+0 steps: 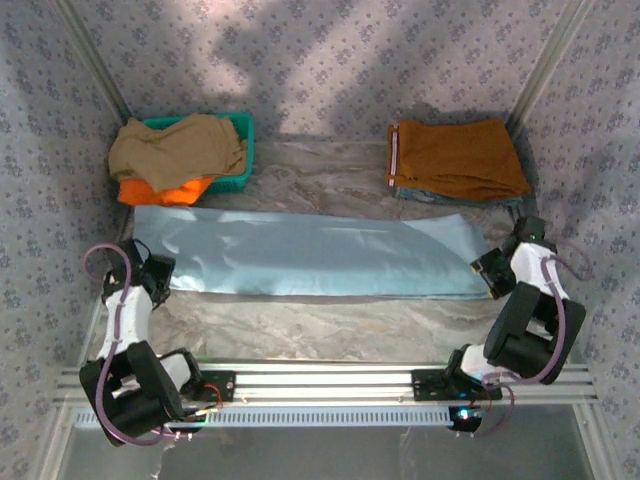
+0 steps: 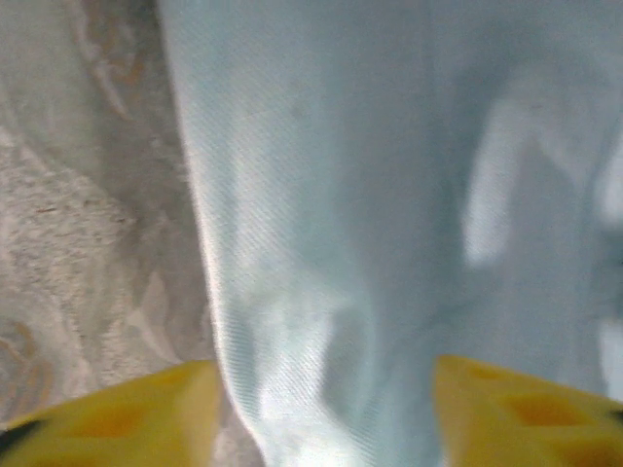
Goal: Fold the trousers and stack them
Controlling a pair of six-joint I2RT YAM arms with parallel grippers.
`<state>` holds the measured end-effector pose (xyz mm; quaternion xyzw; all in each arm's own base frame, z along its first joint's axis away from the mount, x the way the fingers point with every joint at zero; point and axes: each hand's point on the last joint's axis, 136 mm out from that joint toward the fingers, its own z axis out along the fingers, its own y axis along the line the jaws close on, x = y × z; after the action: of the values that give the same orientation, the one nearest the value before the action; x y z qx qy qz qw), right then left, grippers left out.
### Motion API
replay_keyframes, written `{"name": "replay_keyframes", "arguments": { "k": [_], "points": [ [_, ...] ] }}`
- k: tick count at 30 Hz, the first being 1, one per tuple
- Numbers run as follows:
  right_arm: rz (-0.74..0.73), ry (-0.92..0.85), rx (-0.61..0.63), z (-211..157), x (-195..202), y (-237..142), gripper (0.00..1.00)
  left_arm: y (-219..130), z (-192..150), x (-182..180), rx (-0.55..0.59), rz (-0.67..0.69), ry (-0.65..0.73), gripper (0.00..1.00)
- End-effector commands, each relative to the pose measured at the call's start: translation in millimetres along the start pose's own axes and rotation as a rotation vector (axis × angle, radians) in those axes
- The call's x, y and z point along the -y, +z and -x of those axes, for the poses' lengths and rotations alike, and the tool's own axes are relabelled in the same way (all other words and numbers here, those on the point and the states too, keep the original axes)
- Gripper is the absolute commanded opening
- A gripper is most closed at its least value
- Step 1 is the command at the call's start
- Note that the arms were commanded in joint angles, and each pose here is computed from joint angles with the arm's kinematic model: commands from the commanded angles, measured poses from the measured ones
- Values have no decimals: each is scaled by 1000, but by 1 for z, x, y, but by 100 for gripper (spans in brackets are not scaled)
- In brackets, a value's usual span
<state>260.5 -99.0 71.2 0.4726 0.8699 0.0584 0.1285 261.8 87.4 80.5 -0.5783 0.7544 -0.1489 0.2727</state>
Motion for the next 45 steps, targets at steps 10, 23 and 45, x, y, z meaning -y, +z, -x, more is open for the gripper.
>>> {"name": "replay_keyframes", "arguments": {
  "k": [10,23,45],
  "points": [
    [-99,-456,-27,53,-104,42,70,-7,0,37,-60,-48,63,77],
    [85,-436,-55,36,-120,28,0,-7,1,49,-77,-73,79,75],
    [6,-1004,-134,-258,-190,-48,63,-14,-8,53,-99,-115,98,76]
  ]
}}
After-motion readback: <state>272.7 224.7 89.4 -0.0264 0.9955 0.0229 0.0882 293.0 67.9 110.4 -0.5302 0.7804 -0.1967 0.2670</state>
